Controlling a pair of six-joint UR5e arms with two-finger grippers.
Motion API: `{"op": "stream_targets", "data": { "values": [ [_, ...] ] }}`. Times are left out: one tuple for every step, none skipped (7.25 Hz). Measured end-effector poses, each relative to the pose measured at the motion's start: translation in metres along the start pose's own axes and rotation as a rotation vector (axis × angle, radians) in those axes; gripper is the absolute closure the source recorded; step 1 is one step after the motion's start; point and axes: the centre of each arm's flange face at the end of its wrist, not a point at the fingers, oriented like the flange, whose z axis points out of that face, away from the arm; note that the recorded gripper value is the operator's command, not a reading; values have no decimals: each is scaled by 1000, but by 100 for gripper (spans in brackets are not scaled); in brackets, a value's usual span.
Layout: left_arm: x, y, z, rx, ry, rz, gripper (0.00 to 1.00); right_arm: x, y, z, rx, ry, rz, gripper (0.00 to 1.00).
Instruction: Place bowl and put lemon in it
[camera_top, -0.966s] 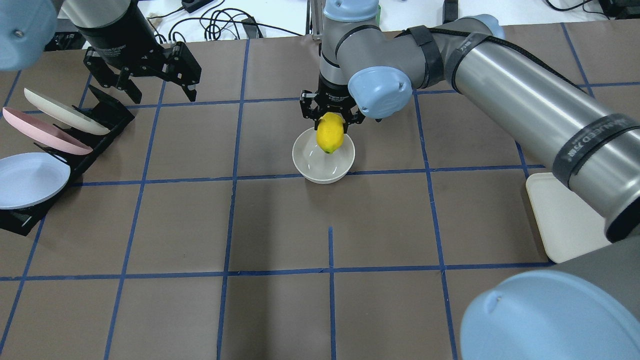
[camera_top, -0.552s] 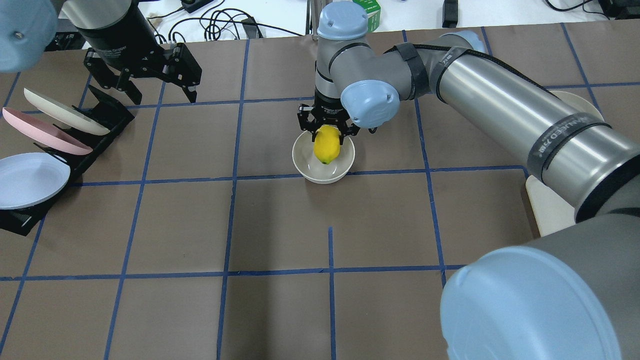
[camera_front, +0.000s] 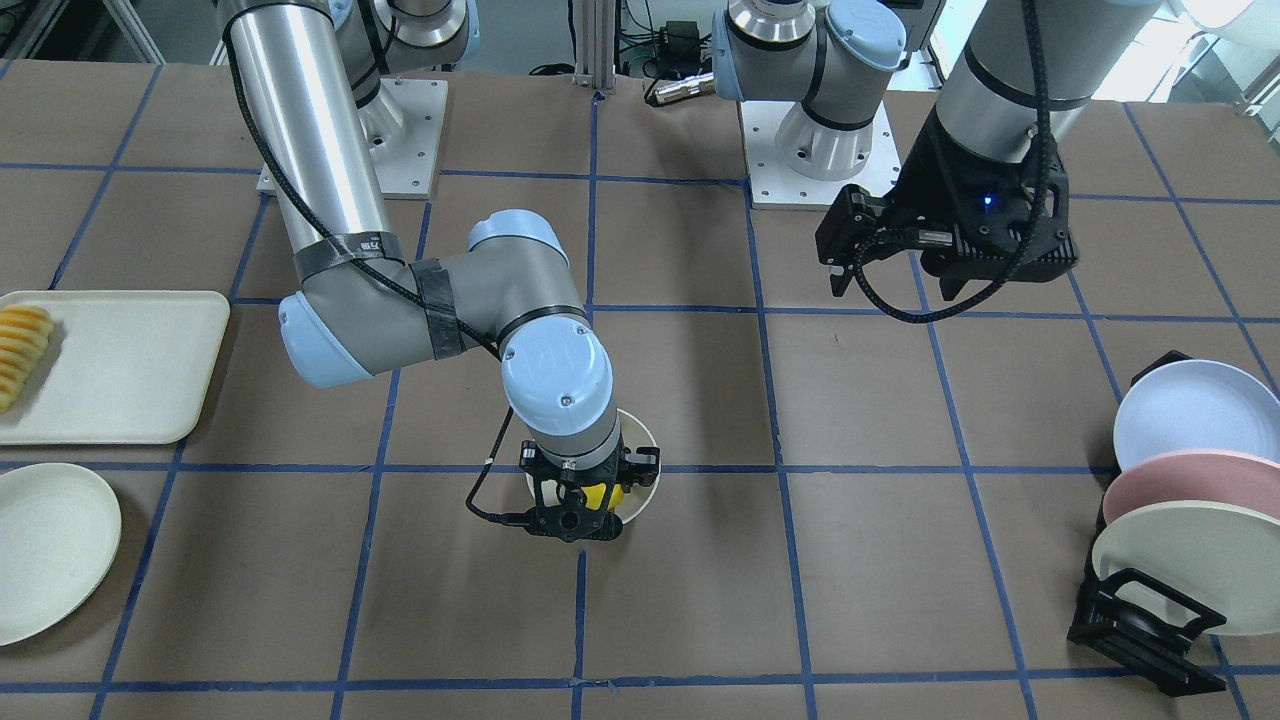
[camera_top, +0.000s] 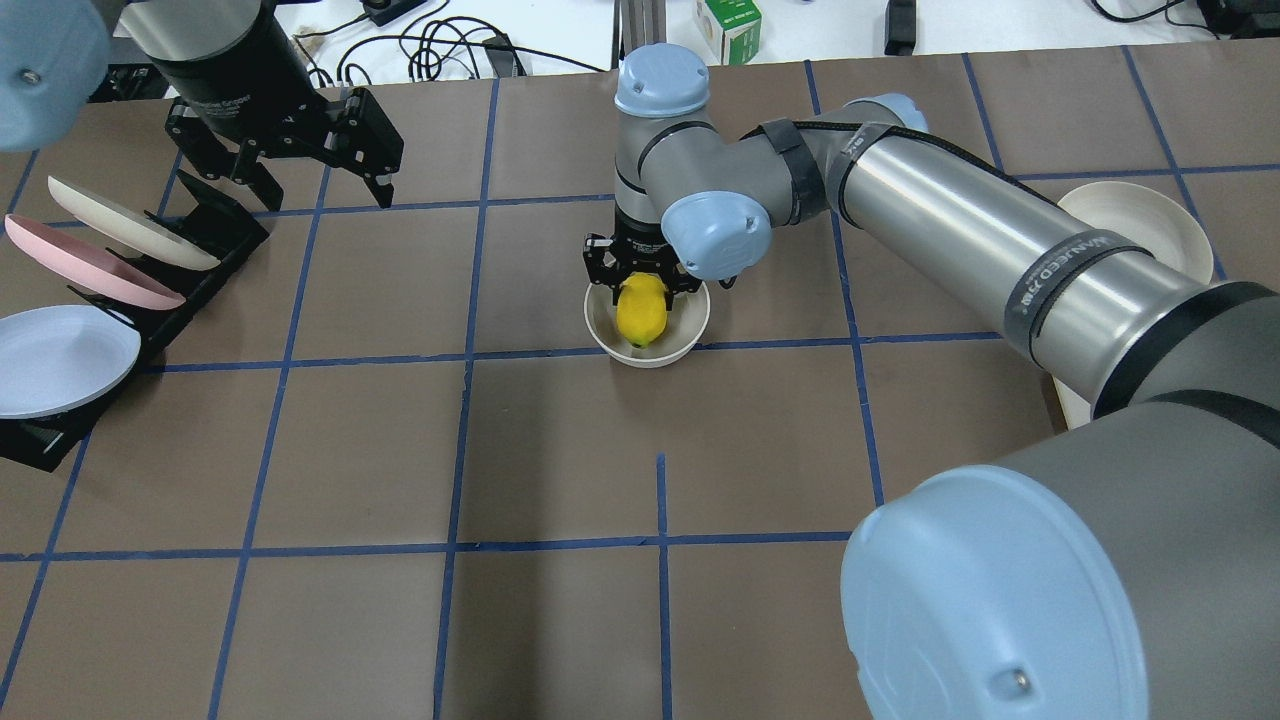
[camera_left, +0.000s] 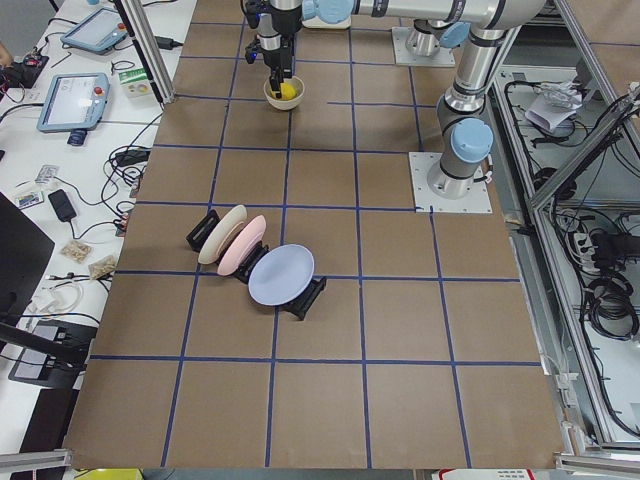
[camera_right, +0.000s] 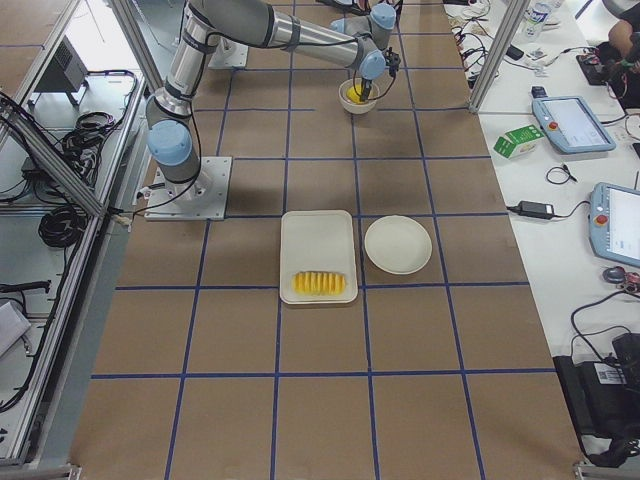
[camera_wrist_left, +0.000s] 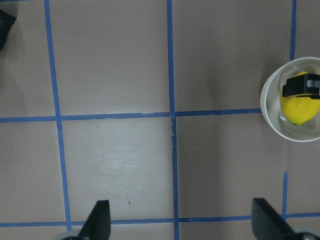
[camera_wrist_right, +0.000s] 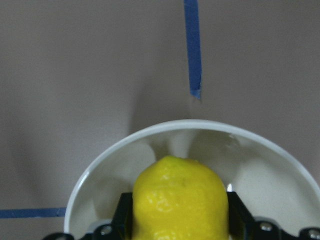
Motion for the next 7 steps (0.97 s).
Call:
{"op": "stream_targets", "data": {
  "values": [
    [0,0,0,-1,0,2,0,0,0,3,2,3,-6,0],
    [-1,1,0,-1,0,4,0,1,-1,1,4,5,-11,0],
    [-1,2,1,-2,0,6,0,2,-1,-2,6,3,-12,0],
    [-1,2,0,-1,0,7,0,5,0,-11,10,2,-12,0],
    [-1,3,-1,0,0,7,0,10,1,-27,17,2,-15,0],
    [0,3,-1,1,0,6,0,19,3,-53,28,2,-8,0],
    [0,3,-1,1,1,6,0,37,3,-86,40,-1,16,0]
  ]
}}
